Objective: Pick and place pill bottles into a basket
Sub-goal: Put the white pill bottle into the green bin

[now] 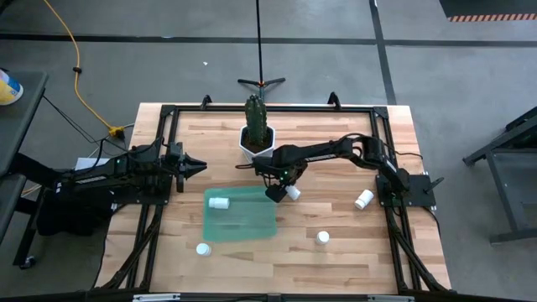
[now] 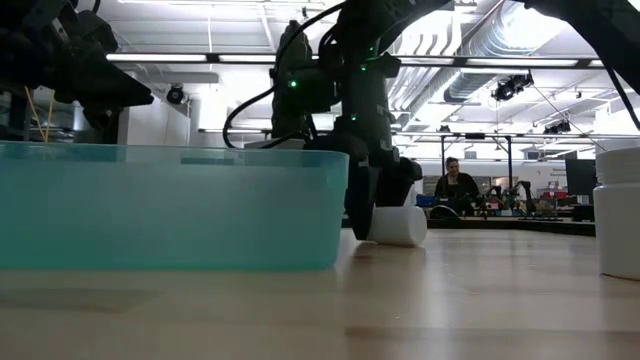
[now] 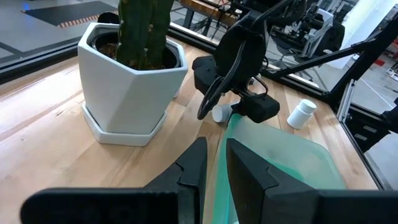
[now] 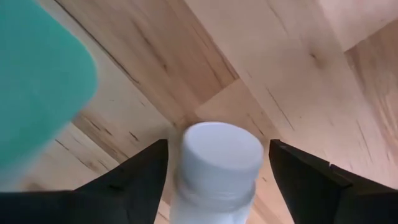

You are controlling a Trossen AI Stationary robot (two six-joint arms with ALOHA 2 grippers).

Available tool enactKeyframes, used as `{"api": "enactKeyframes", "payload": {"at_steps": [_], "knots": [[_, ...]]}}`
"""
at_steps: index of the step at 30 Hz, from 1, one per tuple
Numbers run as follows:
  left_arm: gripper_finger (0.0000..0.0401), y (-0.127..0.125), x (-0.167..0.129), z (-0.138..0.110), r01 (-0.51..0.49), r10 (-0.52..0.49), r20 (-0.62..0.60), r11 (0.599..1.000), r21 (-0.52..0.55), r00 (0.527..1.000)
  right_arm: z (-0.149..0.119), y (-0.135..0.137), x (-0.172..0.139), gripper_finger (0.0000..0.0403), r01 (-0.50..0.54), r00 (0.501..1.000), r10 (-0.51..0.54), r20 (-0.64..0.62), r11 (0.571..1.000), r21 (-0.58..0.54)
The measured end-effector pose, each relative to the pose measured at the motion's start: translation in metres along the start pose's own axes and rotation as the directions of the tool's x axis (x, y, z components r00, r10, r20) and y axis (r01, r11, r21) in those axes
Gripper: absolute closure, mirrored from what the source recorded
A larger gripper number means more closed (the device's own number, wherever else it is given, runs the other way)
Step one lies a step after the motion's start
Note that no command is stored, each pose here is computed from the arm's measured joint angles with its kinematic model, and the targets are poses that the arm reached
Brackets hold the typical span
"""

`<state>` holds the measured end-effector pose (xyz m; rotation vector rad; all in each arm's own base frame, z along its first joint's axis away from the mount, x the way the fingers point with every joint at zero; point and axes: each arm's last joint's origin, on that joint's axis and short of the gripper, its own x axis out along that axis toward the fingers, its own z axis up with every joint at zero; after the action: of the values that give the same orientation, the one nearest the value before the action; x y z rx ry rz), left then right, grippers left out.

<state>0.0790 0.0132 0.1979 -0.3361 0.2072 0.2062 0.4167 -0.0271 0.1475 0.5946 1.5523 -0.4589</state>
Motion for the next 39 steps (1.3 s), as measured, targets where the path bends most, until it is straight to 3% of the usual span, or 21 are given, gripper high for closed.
{"api": "enactKeyframes", "payload": {"at_steps": [12, 39], "knots": [[0.0304, 0.0, 0.0, 0.0, 0.0, 0.0, 0.0, 1.0, 0.0, 1.0, 0.0, 0.0, 0.001, 0.0253, 0.001, 1.0, -0.001, -0.006, 1.0, 0.004], [0.0304, 0.0, 0.0, 0.0, 0.001, -0.001, 0.003, 1.0, 0.0, 1.0, -0.009, 0.001, -0.014, 0.0253, -0.005, 1.0, 0.005, -0.022, 1.0, -0.001]]}}
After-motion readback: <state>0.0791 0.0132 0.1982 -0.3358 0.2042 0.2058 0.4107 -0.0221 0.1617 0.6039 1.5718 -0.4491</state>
